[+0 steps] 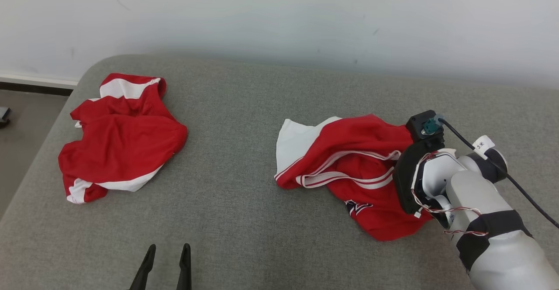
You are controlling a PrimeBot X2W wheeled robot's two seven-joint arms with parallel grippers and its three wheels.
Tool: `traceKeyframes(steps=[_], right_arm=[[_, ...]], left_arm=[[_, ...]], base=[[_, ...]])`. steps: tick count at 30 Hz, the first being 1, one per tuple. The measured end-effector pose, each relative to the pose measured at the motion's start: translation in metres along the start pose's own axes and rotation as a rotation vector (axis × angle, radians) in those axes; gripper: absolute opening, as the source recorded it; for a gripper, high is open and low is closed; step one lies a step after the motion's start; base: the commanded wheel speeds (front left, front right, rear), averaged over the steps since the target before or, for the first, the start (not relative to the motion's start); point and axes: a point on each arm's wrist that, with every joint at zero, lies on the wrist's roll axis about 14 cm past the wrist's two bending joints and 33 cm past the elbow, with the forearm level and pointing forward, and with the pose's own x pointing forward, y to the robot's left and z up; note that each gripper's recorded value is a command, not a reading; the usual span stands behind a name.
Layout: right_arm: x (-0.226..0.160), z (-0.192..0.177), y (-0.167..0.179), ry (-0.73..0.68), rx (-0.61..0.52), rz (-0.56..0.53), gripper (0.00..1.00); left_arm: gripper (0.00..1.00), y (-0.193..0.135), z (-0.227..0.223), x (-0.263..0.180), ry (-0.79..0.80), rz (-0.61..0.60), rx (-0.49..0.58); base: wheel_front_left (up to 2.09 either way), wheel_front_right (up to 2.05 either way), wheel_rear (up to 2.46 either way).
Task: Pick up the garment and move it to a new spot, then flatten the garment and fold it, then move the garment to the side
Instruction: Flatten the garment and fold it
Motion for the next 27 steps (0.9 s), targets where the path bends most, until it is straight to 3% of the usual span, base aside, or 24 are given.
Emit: traceKeyframes(steps=[9, 18, 27], right_arm=[[-0.017, 0.034, 0.013, -0.153, -0.011, 0.040, 0.00], [-0.089, 0.158, 0.079, -0.562, 0.084, 0.279, 0.00], [-0.180, 0.255, 0.109, -0.932, 0.130, 0.476, 0.00]], left_arm=[[1.00, 0.000, 0.007, -0.001, -0.025, -0.001, 0.000], [1.00, -0.002, 0.014, -0.004, -0.049, -0.013, -0.001], [1.00, -0.007, 0.015, 0.000, -0.052, -0.030, 0.002]], base=[[0.00, 0.00, 0.00], [0.00, 0.00, 0.00], [0.00, 0.00, 0.00]])
